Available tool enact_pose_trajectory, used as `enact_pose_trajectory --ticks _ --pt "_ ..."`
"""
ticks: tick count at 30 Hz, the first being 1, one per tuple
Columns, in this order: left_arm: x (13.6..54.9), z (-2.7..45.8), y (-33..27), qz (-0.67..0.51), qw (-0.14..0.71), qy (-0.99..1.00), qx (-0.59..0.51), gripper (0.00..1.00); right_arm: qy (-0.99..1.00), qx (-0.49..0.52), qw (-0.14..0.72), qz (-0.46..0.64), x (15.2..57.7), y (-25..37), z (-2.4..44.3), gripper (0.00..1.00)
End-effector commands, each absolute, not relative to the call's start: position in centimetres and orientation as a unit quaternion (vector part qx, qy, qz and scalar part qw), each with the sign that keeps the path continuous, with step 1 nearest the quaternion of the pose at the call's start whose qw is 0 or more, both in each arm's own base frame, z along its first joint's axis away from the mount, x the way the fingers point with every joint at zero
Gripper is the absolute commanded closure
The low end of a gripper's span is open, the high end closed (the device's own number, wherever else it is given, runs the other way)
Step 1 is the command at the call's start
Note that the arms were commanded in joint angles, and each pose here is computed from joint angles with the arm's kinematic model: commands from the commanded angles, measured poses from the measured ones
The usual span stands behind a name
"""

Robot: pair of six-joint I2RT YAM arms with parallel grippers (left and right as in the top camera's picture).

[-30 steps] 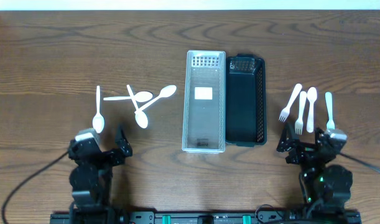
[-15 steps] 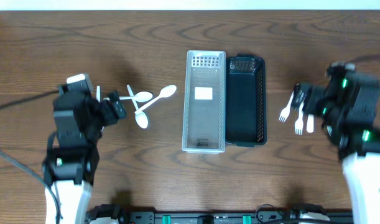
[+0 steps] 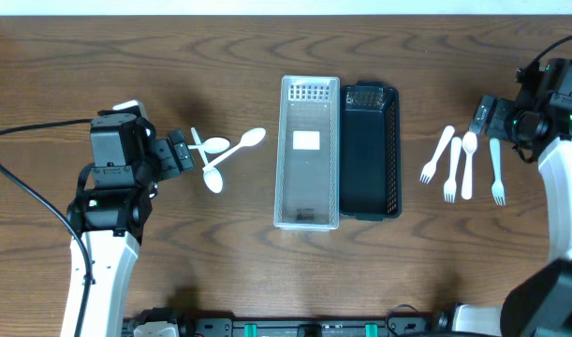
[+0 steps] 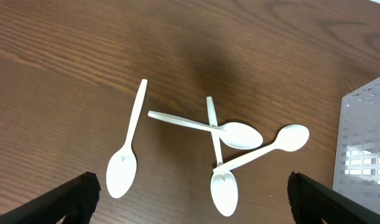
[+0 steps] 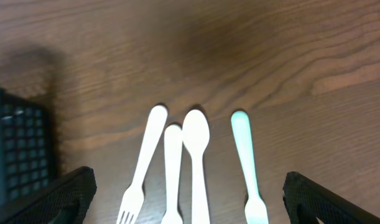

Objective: Pack container
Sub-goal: 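Lower the right gripper onto a white fork and grasp it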

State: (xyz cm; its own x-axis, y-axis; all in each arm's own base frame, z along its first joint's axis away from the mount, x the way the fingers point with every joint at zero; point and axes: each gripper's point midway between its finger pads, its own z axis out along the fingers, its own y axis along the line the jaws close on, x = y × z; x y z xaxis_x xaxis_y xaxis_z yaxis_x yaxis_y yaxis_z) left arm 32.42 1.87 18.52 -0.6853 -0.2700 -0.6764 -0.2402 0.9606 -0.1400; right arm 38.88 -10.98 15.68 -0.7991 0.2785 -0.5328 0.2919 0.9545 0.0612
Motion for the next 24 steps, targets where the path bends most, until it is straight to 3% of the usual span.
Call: enact_pose_trajectory --ticks 1,10,24 --pt "32.7 19.1 1.7 -0.019 0.376 0.917 -0.129 0.02 0.953 0.167 0.251 -0.033 38.8 -13.5 13.6 0.01" --pt "32.7 19.1 1.7 -0.019 0.376 0.917 -0.129 0.02 0.966 0.212 0.144 -0.028 36.8 -16.6 5.5 0.03" --pt "32.7 19.1 1.7 -0.019 0.376 0.917 -0.129 0.02 0.969 0.235 0.068 -0.008 34.9 -17.8 -1.0 0.40"
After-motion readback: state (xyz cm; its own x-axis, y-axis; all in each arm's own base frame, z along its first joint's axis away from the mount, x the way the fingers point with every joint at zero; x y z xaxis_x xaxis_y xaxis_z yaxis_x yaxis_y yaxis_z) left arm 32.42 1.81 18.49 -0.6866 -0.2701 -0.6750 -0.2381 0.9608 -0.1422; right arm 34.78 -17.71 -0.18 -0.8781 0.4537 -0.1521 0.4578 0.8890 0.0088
